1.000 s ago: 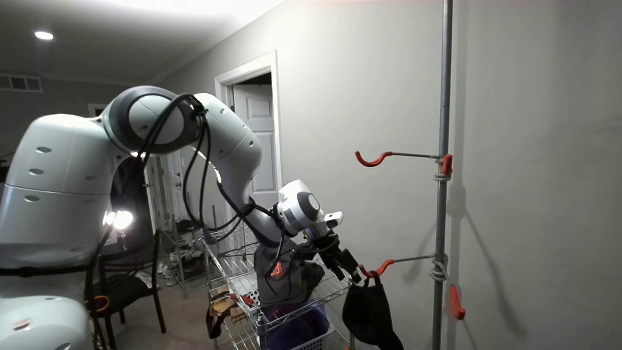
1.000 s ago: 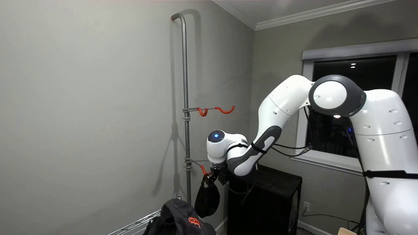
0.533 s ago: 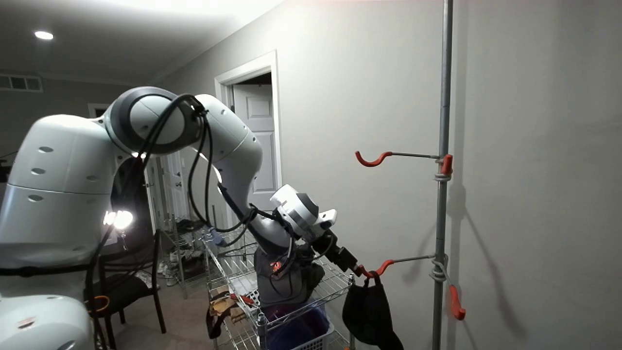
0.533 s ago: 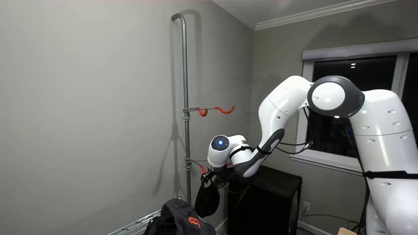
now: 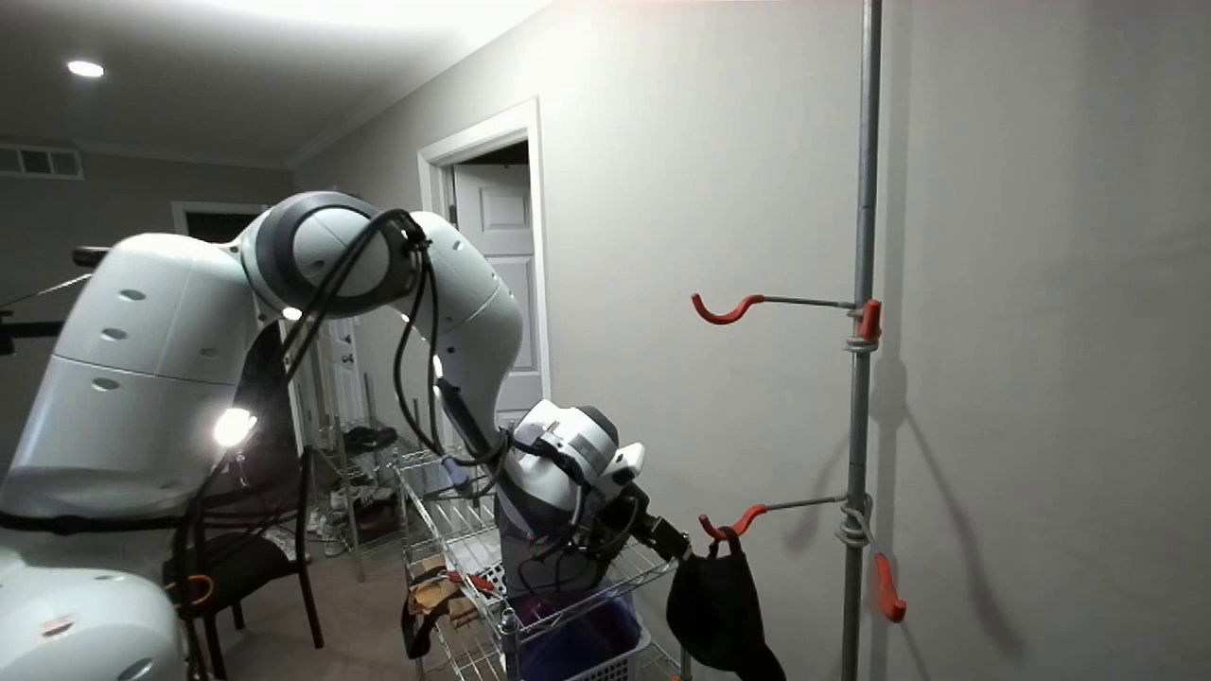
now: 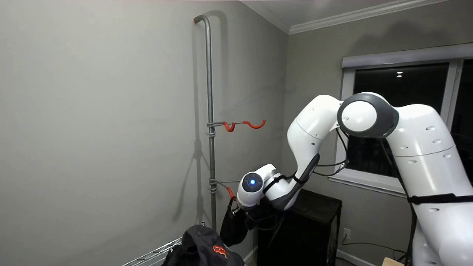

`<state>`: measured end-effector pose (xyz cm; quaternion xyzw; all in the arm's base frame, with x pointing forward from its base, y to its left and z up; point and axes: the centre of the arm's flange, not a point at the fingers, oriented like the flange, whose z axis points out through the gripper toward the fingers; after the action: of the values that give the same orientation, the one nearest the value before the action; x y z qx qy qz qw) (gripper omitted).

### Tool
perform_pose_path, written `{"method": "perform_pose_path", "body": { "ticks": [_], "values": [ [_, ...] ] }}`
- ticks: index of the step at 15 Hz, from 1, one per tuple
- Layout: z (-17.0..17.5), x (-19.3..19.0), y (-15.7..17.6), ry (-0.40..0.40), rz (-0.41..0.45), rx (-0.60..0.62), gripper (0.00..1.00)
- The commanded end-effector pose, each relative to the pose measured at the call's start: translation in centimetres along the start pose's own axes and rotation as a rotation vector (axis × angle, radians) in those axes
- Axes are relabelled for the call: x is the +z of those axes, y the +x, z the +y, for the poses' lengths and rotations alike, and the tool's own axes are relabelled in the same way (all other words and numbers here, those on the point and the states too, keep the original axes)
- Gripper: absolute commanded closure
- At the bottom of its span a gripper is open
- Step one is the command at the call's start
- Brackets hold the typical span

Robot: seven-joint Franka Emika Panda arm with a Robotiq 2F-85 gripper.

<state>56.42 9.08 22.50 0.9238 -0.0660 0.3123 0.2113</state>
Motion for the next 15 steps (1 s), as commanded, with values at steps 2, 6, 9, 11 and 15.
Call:
{"method": "perform_pose_path", "body": {
  "ticks": [2, 6, 9, 11, 15],
  "values": [
    [-2.3, 1.4, -2.6, 0.02, 0.058, -0.027, 0.0],
    [-3.6, 3.2, -3.4, 0.01, 0.077, -0.031, 0.0],
    [-3.7, 5.0, -2.6, -0.03, 0.102, -0.002, 0.0],
    [-3.7, 6.0, -1.8, -0.051, 0.123, 0.009, 0.0],
    [-4.2, 6.7, -1.2, -0.066, 0.152, 0.014, 0.32]
  ]
}}
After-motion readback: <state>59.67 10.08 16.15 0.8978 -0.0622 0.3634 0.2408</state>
